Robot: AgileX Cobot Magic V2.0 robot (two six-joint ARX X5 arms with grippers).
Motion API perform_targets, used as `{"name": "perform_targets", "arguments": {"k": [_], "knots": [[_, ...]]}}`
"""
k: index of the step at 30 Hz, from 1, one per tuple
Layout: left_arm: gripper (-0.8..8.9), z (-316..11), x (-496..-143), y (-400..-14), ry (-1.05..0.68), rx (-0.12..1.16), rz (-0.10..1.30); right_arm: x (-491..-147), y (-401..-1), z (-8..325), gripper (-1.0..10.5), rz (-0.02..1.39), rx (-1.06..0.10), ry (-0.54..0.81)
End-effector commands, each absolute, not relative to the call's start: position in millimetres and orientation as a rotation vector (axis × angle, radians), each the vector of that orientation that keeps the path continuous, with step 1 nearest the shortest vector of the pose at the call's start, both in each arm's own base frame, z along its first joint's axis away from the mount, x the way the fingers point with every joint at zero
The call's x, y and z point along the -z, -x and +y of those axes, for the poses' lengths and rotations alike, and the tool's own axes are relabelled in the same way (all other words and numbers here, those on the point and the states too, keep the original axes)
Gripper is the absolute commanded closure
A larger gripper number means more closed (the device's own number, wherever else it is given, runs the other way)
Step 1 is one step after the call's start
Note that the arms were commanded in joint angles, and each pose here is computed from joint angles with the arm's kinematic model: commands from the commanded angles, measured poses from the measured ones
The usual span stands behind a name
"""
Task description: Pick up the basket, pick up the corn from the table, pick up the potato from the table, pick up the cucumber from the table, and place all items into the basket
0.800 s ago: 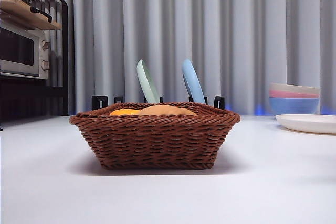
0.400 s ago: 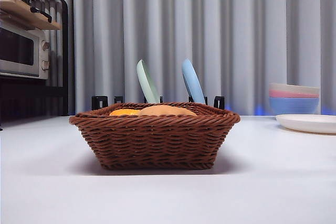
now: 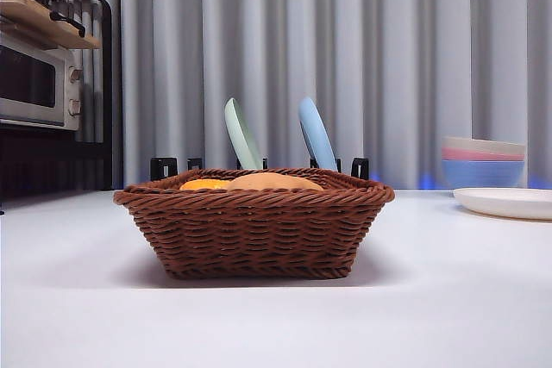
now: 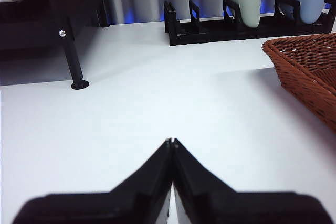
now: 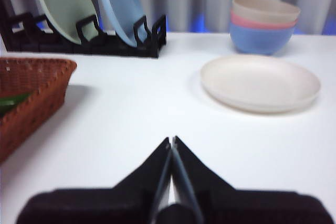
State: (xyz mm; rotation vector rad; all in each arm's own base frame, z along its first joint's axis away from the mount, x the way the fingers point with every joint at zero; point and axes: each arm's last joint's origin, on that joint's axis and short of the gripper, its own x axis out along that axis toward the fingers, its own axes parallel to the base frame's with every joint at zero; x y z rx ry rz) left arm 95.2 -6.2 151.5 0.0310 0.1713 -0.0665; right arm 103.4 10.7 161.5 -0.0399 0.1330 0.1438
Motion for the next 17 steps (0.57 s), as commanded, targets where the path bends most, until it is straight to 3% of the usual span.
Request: {"name": "perform_targets", "arguments": {"k": [1,17], "knots": [[8.17,-6.0,-146.8,-95.8,-0.026,0.064,0.182,-151.3,-103.2,10.4,9.5,0.159,-0.141,0.029],[8.17,-6.0,-146.8,-95.8,-0.026,0.065,0.181,-143.4,-98.0,9.8,9.5,0.240,-0.133,-0.013]]}}
